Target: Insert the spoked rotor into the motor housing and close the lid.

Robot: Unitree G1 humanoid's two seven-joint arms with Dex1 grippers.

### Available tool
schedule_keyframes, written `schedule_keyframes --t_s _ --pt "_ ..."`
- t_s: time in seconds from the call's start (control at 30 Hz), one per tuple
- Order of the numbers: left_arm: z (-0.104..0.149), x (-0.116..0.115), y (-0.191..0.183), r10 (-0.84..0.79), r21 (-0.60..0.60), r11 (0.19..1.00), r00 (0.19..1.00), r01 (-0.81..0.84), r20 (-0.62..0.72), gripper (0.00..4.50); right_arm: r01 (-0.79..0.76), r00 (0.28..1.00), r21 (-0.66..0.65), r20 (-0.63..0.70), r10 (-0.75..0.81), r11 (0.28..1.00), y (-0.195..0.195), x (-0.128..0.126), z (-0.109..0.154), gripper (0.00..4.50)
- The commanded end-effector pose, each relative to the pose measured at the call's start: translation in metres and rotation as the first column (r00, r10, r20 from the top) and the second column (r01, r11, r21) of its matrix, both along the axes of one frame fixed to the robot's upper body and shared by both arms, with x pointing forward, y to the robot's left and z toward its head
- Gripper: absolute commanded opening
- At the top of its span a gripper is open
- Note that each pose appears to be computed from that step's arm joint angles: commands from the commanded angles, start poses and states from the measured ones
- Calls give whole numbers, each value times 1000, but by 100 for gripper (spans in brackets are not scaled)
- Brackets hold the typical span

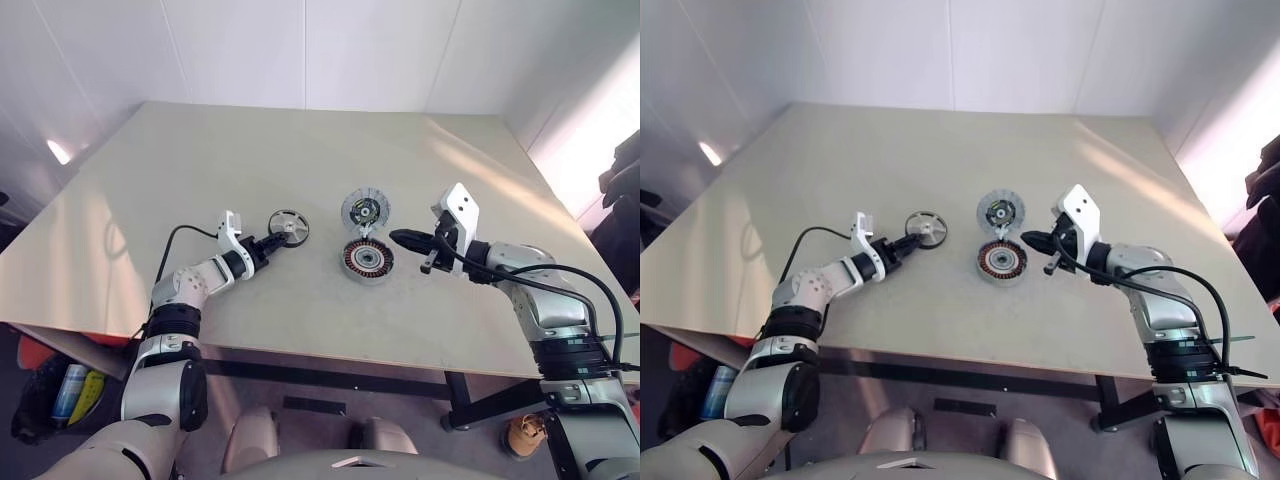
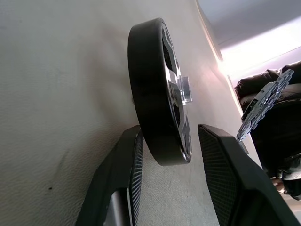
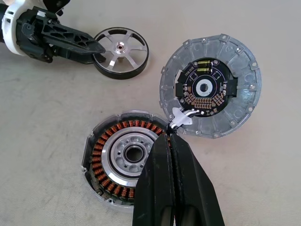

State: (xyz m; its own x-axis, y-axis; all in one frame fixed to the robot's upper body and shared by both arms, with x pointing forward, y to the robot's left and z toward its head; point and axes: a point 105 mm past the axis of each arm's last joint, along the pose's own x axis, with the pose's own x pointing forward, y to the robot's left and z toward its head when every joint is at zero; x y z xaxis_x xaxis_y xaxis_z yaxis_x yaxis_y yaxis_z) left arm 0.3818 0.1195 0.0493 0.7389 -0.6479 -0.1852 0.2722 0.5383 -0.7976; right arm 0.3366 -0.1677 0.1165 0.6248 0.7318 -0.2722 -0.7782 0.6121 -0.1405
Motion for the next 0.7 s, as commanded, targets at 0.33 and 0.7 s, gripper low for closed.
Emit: schedule_keyframes --t_s 0.33,0.7 --pt "10 4 4 23 -24 999 999 -22 43 76 -3 998 6 59 3 1000 3 5 14 0" --pt "49 -20 13 -54 -244 967 993 78 104 76 65 997 -60 35 -63 996 -25 7 6 0"
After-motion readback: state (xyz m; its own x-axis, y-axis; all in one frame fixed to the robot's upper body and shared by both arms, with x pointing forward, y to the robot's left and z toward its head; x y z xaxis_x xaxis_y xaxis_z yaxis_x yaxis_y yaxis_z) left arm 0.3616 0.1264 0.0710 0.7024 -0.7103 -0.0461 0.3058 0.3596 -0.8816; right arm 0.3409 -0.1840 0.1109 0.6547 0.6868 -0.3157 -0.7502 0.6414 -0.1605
